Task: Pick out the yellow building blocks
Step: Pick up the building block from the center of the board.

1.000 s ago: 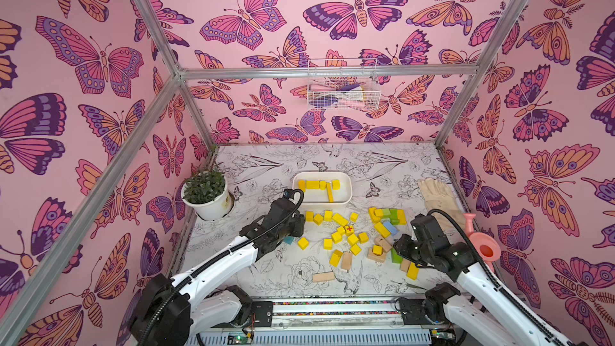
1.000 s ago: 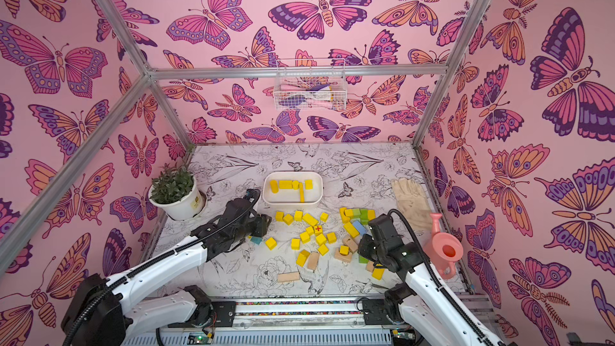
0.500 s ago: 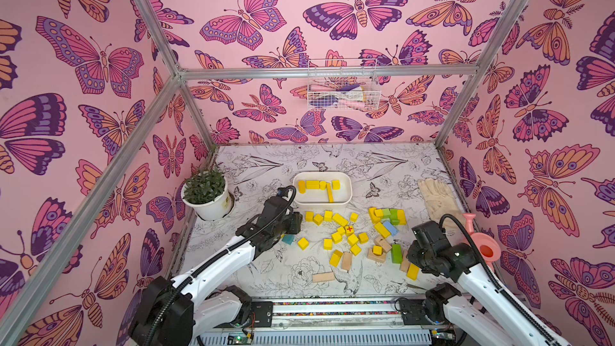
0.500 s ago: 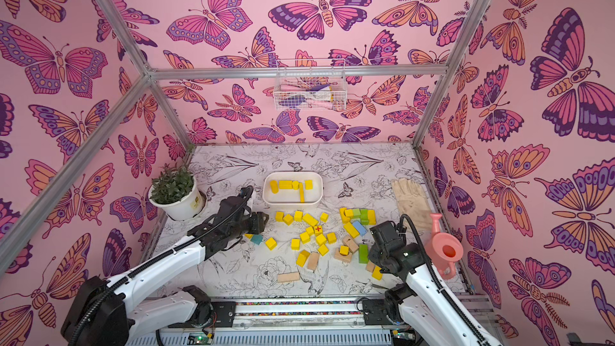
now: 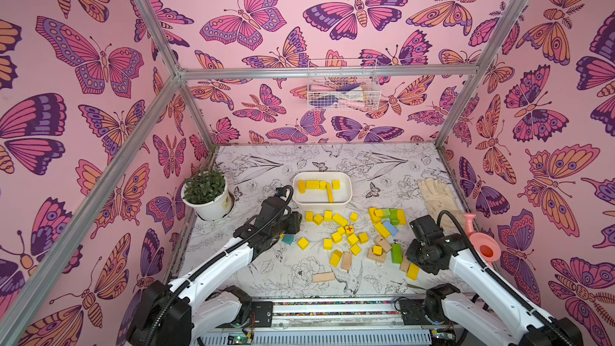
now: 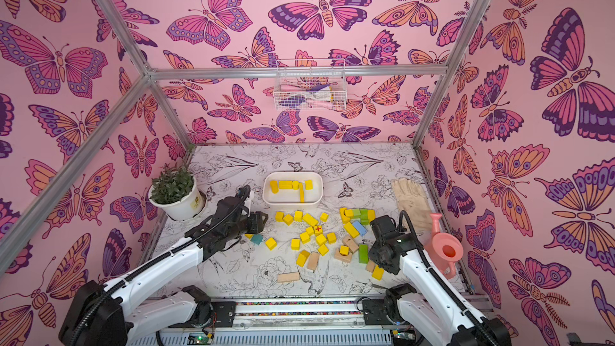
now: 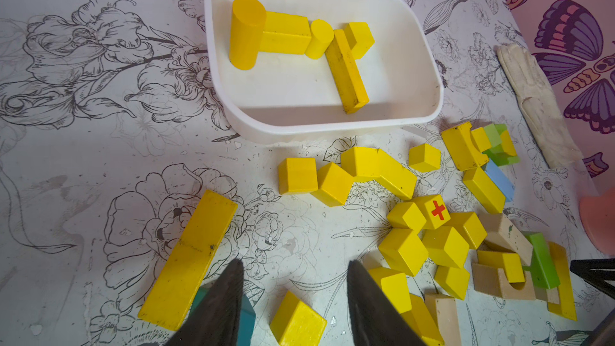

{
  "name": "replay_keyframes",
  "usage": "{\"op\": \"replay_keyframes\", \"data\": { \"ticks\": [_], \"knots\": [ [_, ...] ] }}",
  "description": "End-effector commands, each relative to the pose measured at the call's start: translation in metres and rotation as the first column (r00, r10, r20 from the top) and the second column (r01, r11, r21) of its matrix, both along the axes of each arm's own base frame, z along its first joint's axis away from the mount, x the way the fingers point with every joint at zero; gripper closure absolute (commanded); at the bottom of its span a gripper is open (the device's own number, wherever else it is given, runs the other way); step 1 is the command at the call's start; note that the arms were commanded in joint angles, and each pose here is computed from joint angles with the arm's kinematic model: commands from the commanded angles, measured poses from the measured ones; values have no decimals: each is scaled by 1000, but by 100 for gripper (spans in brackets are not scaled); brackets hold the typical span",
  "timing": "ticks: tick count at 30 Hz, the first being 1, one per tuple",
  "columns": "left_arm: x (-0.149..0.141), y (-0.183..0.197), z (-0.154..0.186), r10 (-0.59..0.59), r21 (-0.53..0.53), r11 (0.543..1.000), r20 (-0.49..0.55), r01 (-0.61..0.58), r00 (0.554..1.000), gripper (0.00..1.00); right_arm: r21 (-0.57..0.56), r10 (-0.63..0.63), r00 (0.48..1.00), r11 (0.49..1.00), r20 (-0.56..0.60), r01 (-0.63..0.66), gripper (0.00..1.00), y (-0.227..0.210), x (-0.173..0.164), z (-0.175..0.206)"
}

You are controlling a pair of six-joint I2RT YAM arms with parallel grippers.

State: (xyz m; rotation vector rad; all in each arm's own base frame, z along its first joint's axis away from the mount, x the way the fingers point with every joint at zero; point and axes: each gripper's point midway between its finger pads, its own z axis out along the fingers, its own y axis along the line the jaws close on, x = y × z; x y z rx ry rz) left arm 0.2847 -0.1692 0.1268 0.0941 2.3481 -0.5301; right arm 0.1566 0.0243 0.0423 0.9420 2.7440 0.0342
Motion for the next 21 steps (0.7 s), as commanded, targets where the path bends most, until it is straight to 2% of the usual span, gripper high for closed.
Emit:
{"op": "replay_keyframes", "data": {
  "ticks": [1, 3, 5, 16, 21],
  "knots": [
    [-1, 3, -1, 10, -12, 1000, 1, -10, 1000, 49, 9, 15, 1000, 1000, -15, -15, 61, 1, -3, -4],
    [0, 3, -1, 12, -14, 1000, 1, -12, 1000, 49, 10, 16, 1000, 1000, -12, -16, 54, 1, -2, -4],
    [0, 3, -2, 13, -13, 1000, -2, -13, 1000, 49, 9, 12, 1000, 1000, -12, -12, 50, 1, -3, -4],
    [0, 5, -3, 17, -16, 1000, -5, -17, 1000, 49, -57, -68, 997, 996, -45, 65, 54, -14, -14, 1],
    [-1, 5, -3, 18, -18, 1000, -5, -18, 1000, 49, -54, -71, 996, 996, -57, 68, 55, -15, -12, 0]
  ]
}}
